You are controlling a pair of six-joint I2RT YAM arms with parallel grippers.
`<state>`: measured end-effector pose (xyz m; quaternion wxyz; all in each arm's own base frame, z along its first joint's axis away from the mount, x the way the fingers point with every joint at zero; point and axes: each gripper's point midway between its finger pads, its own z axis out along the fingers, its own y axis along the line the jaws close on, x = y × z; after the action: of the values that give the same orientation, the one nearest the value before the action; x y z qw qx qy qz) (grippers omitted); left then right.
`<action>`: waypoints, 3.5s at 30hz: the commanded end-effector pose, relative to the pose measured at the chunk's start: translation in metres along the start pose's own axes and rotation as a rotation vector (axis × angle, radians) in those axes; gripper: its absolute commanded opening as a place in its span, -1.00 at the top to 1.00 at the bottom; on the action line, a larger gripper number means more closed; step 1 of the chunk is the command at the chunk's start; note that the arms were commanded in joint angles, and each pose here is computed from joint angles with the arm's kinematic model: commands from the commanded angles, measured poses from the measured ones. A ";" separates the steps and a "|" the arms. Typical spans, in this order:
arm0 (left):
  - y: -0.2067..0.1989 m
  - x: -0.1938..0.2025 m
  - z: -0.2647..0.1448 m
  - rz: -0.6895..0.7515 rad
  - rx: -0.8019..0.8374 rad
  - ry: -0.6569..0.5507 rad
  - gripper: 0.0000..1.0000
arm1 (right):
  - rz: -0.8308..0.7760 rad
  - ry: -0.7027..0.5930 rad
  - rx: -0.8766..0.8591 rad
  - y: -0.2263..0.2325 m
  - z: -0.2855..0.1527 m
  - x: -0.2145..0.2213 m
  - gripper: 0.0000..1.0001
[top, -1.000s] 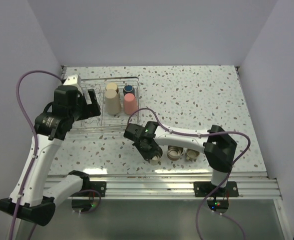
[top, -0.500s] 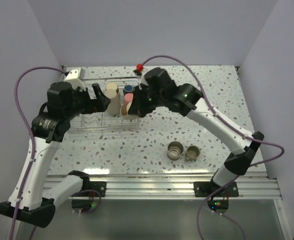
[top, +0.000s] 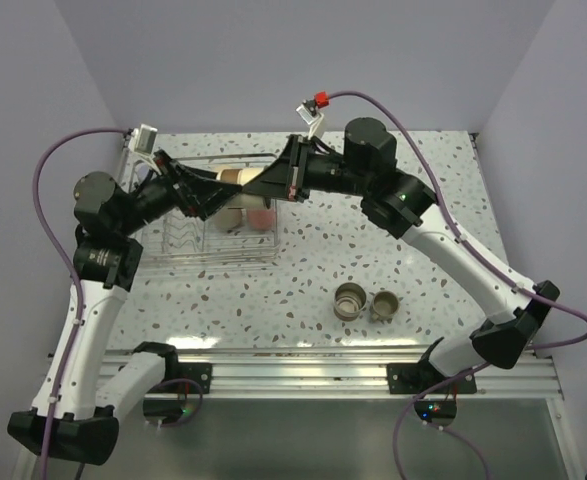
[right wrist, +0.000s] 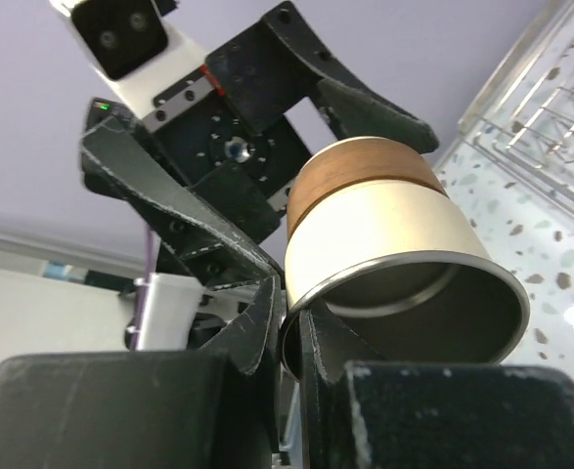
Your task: Load the cups into the dish rack
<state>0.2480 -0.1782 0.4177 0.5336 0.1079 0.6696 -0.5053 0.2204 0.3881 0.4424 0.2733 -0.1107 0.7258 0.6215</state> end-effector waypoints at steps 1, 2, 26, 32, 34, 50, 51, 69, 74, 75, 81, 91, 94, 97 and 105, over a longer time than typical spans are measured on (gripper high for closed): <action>-0.036 -0.013 -0.003 0.013 0.219 -0.042 -1.00 | 0.005 0.009 -0.230 0.056 -0.011 0.000 1.00; -0.038 -0.012 -0.004 0.008 0.242 -0.039 -1.00 | 0.016 0.002 -0.246 0.058 -0.012 -0.001 1.00; -0.034 -0.025 -0.007 -0.056 0.342 -0.096 -0.73 | 0.069 -0.111 -0.275 0.034 -0.042 -0.031 1.00; -0.014 -0.022 0.006 -0.023 0.220 -0.064 -0.84 | 0.069 -0.088 -0.297 0.037 -0.039 -0.030 1.00; -0.015 -0.021 0.006 -0.023 0.220 -0.068 -0.86 | 0.076 -0.076 -0.296 0.033 -0.036 -0.029 1.00; -0.020 -0.018 0.007 -0.066 0.321 -0.096 -0.36 | 0.107 -0.045 -0.336 0.027 -0.018 -0.033 1.00; -0.020 -0.018 0.007 -0.067 0.323 -0.098 -0.29 | 0.108 -0.041 -0.339 0.028 -0.018 -0.033 1.00; 0.015 -0.040 0.020 -0.011 0.067 -0.096 1.00 | -0.011 -0.027 -0.073 -0.007 -0.022 -0.027 -0.92; 0.066 -0.053 0.012 0.017 -0.302 -0.032 1.00 | -0.102 -0.060 0.063 -0.015 -0.038 -0.031 -0.97; 0.087 -0.051 0.012 0.048 -0.386 0.003 1.00 | -0.112 -0.076 0.096 -0.020 -0.040 -0.034 -0.97; 0.169 -0.058 -0.049 0.119 -0.972 0.097 1.00 | -0.137 -0.054 0.151 -0.032 -0.044 -0.028 -0.97; 0.253 -0.035 -0.142 0.031 -1.369 0.151 1.00 | -0.141 -0.034 0.163 -0.036 -0.046 -0.023 -0.96; 0.275 -0.014 -0.156 -0.018 -1.439 0.174 1.00 | -0.140 -0.025 0.164 -0.038 -0.044 -0.020 -0.96; 0.288 -0.006 -0.161 -0.014 -1.467 0.185 1.00 | -0.145 -0.018 0.167 -0.039 -0.043 -0.018 -0.96; 0.329 0.004 -0.169 0.002 -1.504 0.227 1.00 | -0.164 -0.016 0.197 -0.047 -0.042 -0.020 -0.96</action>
<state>0.3502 0.0878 0.2107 0.3599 -0.2339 0.8998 0.0782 0.2498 0.3372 0.4034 0.3125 -0.1255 0.7792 0.5286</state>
